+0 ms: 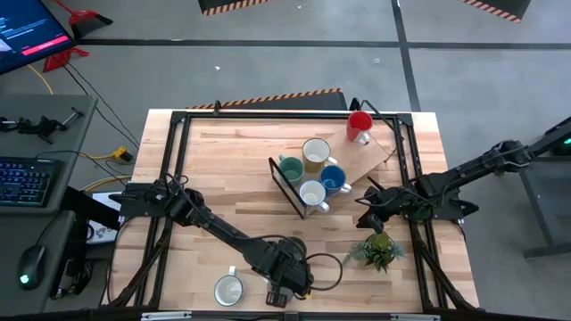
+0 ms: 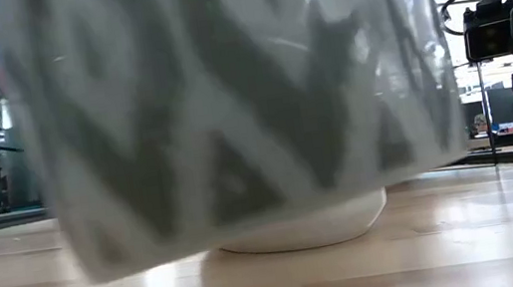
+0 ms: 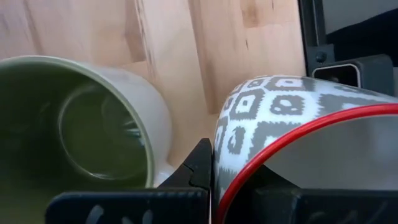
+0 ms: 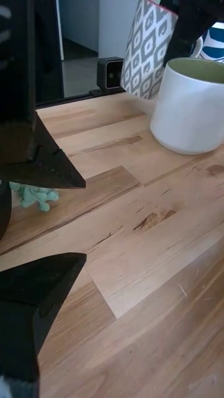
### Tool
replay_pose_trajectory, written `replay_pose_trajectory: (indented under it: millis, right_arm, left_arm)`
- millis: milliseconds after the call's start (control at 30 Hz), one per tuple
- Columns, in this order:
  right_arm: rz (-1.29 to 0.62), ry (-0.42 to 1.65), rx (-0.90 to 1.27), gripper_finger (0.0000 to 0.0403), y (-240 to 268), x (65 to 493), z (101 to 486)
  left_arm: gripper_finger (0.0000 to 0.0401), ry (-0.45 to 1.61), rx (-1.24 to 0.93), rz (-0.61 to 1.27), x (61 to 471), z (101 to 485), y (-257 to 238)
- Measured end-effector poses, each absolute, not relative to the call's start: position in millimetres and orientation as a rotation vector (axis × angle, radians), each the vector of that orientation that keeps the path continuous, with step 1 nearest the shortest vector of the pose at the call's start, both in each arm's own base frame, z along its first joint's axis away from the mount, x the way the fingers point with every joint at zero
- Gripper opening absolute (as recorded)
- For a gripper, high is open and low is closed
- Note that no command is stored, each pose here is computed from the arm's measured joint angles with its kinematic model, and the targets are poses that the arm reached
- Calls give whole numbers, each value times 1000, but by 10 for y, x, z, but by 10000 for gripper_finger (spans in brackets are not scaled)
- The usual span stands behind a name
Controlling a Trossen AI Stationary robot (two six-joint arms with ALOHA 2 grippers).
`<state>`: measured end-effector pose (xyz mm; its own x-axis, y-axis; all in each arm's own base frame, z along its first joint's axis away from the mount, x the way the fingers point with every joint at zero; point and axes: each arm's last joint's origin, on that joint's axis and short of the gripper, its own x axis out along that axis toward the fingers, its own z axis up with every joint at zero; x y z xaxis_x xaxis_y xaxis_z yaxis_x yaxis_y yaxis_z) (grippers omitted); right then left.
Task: Place coffee mugs
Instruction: Move the gray patterned mug to the bottom center of the table
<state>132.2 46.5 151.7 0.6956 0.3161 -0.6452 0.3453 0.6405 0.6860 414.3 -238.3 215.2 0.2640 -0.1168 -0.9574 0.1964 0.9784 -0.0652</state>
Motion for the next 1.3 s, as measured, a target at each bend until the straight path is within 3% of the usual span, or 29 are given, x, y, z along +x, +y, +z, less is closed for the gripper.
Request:
replay_pose_trajectory:
  millis: [600,1300]
  right_arm:
    - [-18,833,906,161,466,1321,1517]
    - [-16,832,904,161,465,1322,1518]
  left_arm:
    - [9,1349,3,-157,4100,2028,-2461]
    - [53,1375,-60,-158,4155,2027,-2361]
